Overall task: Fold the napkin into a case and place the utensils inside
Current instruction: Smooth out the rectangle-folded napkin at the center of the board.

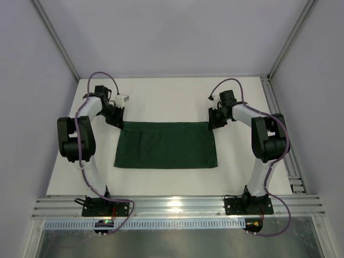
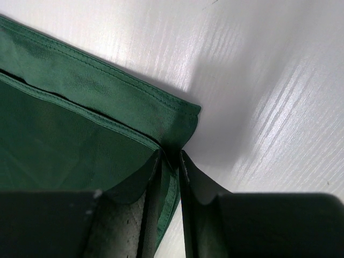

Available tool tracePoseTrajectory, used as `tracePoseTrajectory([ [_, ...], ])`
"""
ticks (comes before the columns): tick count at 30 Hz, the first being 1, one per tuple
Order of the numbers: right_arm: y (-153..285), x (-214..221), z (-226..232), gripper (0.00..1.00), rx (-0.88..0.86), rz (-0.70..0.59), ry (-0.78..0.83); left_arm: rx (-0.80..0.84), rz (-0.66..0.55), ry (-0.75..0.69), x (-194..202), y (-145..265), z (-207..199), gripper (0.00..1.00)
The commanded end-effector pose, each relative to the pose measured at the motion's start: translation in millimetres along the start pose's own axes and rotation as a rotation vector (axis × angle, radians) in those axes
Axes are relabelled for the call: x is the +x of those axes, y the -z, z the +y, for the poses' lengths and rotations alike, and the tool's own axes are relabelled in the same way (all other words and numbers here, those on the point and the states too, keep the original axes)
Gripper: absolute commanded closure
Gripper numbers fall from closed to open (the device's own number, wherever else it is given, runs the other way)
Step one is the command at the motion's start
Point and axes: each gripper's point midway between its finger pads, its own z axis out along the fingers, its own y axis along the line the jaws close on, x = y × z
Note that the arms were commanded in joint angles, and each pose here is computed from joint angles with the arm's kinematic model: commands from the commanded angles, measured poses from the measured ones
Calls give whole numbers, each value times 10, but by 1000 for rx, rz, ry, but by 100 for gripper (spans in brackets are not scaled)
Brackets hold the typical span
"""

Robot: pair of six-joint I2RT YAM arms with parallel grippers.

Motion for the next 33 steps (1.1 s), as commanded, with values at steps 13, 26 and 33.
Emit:
tracePoseTrajectory([
  [13,250,-133,45,76,69,-54,-8,1,-22,-9,-61,90,-48,100],
  [26,345,-119,91,73,75,-52,-2,9,-26,-8,-69,79,-58,100],
  [33,185,-133,116,73,42,-31,-30,8,-25,-7,-60,89,-56,100],
])
